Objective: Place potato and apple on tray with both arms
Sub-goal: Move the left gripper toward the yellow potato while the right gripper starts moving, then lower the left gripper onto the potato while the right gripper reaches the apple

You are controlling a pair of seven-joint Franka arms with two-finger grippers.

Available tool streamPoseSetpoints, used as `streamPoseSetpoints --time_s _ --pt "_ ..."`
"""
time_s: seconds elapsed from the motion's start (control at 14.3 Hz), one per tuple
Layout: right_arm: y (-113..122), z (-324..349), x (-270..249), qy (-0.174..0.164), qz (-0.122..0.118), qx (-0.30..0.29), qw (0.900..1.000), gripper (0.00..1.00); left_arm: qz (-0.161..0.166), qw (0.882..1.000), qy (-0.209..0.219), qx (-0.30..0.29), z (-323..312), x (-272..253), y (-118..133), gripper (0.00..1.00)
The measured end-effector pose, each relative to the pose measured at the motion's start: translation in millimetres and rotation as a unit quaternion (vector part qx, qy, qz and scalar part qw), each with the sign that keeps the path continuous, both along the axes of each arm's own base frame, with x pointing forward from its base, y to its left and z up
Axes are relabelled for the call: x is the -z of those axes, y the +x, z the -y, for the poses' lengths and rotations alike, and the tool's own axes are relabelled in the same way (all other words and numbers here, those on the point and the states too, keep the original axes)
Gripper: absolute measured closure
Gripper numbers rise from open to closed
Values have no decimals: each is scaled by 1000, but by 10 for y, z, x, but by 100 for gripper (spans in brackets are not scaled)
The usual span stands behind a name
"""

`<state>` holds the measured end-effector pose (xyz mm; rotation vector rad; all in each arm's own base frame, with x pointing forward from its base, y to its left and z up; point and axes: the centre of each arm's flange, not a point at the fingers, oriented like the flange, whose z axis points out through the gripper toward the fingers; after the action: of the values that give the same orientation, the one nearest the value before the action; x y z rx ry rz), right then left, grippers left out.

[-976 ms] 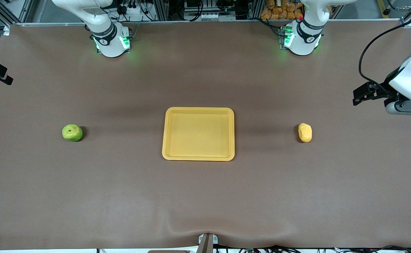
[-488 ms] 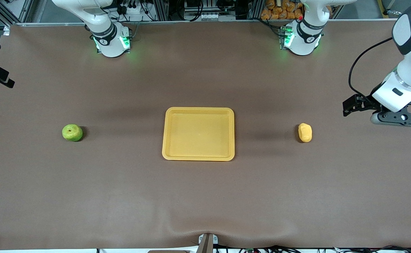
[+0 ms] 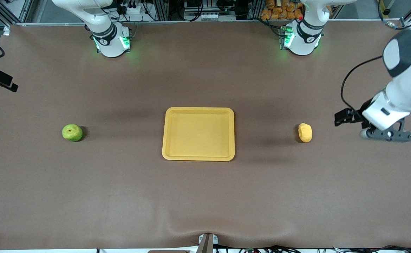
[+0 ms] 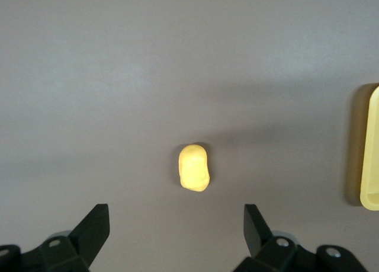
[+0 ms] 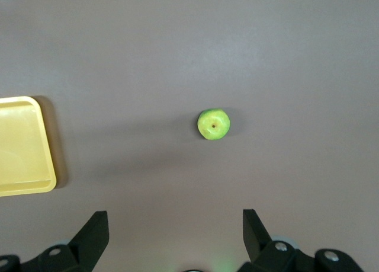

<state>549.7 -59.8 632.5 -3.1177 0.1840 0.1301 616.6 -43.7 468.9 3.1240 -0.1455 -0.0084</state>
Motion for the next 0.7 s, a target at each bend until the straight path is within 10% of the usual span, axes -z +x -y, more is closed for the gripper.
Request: streamPoseSetpoints --time_s 0.7 --pt "239 55 556 -2 -55 7 998 0 -46 998 -9 31 486 1220 527 0"
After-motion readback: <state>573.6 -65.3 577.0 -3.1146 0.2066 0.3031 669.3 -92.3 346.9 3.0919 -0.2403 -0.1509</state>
